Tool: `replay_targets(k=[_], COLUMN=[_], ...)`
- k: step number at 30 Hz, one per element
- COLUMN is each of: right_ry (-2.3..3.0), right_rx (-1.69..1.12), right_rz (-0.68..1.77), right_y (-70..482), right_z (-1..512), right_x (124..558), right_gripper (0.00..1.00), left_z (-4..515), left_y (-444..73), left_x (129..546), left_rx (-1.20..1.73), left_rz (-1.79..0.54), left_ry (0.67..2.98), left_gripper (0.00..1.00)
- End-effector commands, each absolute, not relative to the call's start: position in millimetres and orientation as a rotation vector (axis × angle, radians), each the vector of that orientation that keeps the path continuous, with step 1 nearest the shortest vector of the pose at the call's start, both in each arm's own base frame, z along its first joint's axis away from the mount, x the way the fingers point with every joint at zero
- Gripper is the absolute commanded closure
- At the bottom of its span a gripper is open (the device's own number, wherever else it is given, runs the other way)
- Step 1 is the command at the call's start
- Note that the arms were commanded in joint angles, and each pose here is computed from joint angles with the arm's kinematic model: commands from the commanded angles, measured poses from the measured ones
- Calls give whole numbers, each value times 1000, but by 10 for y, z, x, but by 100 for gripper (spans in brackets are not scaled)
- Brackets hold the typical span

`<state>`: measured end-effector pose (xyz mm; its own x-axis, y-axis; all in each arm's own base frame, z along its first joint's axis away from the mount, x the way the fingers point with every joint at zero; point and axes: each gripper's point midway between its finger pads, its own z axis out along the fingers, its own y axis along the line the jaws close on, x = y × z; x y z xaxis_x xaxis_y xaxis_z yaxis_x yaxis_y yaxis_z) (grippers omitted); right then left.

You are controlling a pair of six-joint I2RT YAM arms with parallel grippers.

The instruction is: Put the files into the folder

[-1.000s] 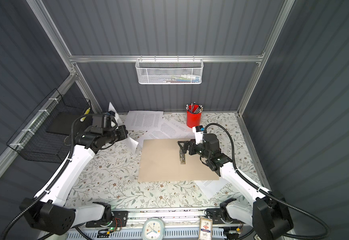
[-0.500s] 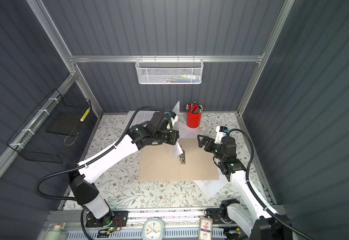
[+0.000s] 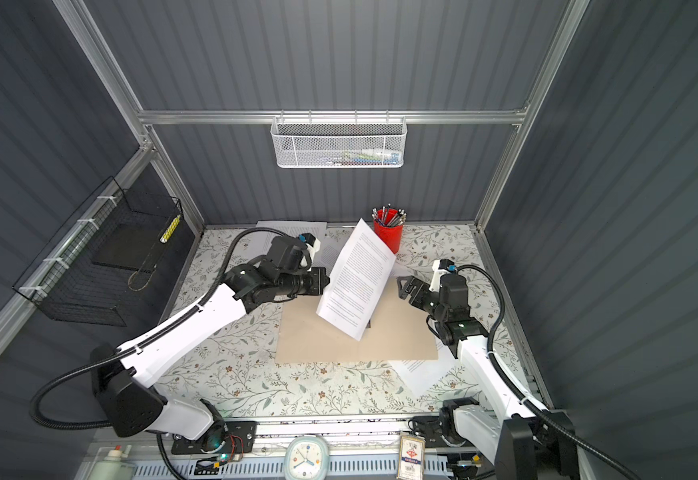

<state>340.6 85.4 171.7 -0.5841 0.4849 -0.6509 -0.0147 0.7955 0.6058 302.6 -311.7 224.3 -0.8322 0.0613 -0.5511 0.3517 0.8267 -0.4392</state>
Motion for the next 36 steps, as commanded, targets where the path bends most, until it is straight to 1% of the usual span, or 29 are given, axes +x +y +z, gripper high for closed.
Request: replay_targets(k=[1,5,6,9,12,18,26,29,36], right_ry=[2094,2124,2165,2244,2291,2352,2367,2363,2378], right_rx=[349,363,391,426,450,473,401,360,327], right_rz=[759,785,783,837,895,968,1070,1107,1148], right_y=[893,927,927,999,1076,1179,1402,1513,1683], right_z=[1687,1571,1424,1198,1014,758,680,674,530], right_x=[3416,3416,3424,3375,3343,3281,3200,3166,3132], right_gripper=[1,1,1,6,8,7,9,13,28], left_z=[1891,1559,1507,1383,1248,1032,892,882,808], left_y=[-3310,-3173,-3135,-3006,-2826,-2628,-2567,-2581,-2531], left_x=[3028,3108,3103,3094,3111,3157,3165,3173,3169], left_rx=[303,260,255,221,158,57,-14,-26,-53], left_rz=[-822,-703,-676,-608,-524,-482,-498,-516,-512], left_ry=[2547,2613,2623,2643,2671,2704,2719,2721,2737], left_gripper=[100,100,100,100,100,100,100,100,100])
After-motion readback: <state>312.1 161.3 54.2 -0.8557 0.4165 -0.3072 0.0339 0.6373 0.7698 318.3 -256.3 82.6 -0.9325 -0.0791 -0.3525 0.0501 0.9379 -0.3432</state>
